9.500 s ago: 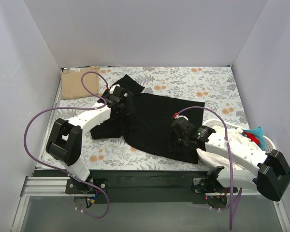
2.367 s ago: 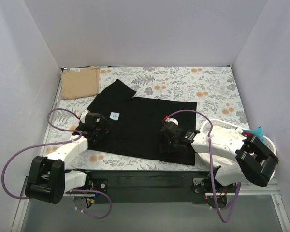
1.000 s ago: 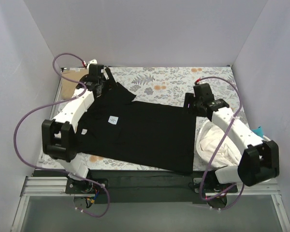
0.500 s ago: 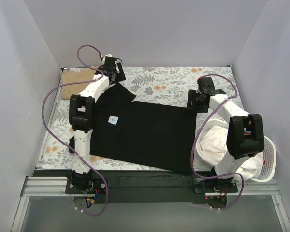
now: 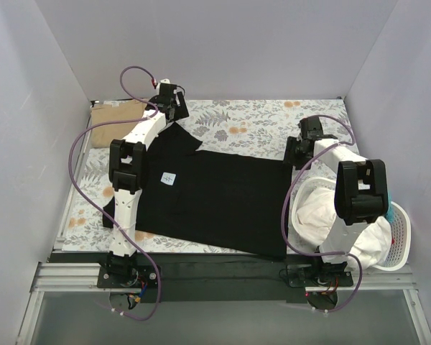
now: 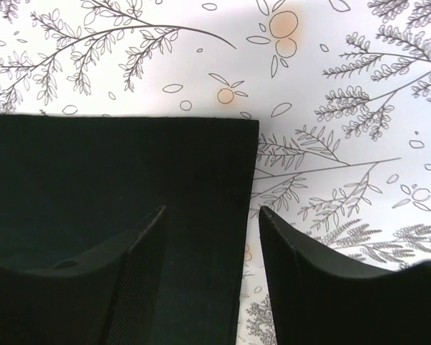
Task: Fold and stack the t-shirts
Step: Fold the tshirt
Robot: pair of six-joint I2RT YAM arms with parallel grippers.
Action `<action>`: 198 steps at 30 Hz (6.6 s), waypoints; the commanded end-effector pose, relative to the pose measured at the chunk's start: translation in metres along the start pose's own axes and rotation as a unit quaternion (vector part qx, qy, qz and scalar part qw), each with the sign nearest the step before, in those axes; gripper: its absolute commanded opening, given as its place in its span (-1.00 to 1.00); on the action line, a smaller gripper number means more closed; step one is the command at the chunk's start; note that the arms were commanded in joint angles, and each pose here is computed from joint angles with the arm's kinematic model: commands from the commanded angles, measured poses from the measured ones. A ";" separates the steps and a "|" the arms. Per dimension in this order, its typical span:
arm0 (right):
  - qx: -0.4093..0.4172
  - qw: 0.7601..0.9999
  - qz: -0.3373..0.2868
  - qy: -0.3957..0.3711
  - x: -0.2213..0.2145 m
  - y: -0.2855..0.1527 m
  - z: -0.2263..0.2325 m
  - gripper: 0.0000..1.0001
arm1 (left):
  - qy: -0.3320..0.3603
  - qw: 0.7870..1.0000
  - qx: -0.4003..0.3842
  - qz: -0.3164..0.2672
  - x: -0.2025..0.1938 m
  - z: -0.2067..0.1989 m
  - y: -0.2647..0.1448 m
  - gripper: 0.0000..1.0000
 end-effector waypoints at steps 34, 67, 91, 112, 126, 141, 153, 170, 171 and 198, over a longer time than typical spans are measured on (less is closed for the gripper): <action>0.020 1.000 0.008 0.009 0.013 0.042 -0.011 -0.73 | 0.020 1.000 0.006 -0.015 -0.003 -0.009 0.010 0.55; 0.029 0.999 0.018 0.000 0.000 0.037 -0.014 -0.93 | 0.021 0.999 0.047 -0.020 -0.018 -0.009 0.035 -0.39; 0.042 0.999 -0.010 -0.010 0.021 0.025 -0.003 -0.97 | 0.009 0.997 0.042 -0.062 0.018 -0.004 0.015 -1.00; 0.087 0.995 -0.036 -0.034 0.001 -0.041 0.010 -0.97 | -0.061 0.988 0.057 -0.131 0.021 0.063 -0.114 -1.00; 0.084 0.994 -0.045 -0.061 -0.059 -0.073 -0.002 -0.97 | -0.092 0.989 0.073 -0.087 -0.084 0.106 -0.207 -1.00; 0.089 0.991 -0.042 -0.086 -0.096 -0.098 -0.014 -0.97 | -0.115 0.983 0.139 -0.046 -0.132 0.142 -0.271 -1.00; 0.093 0.989 -0.023 -0.114 -0.124 -0.103 -0.015 -0.97 | -0.117 0.980 0.155 -0.036 -0.151 0.155 -0.298 -1.00; 0.077 0.988 -0.024 -0.132 -0.139 -0.117 -0.013 -0.97 | -0.126 0.977 0.168 -0.039 -0.156 0.164 -0.318 -0.94; 0.080 0.987 -0.021 -0.135 -0.141 -0.119 -0.010 -0.97 | -0.128 0.977 0.166 -0.043 -0.155 0.163 -0.321 -0.71; 0.118 0.983 -0.036 -0.136 -0.126 -0.136 0.036 0.02 | -0.091 0.993 0.073 0.005 -0.083 0.145 -0.240 0.49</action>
Point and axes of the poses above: each gripper's point midway between its finger pads, its own y axis out along the fingers, its own z axis along the line the jaws close on, x = y × z, the point moved 5 cm from there along -y, back along the fingers, and after that the axes turned 10 degrees about y, right-handed, at the moved point
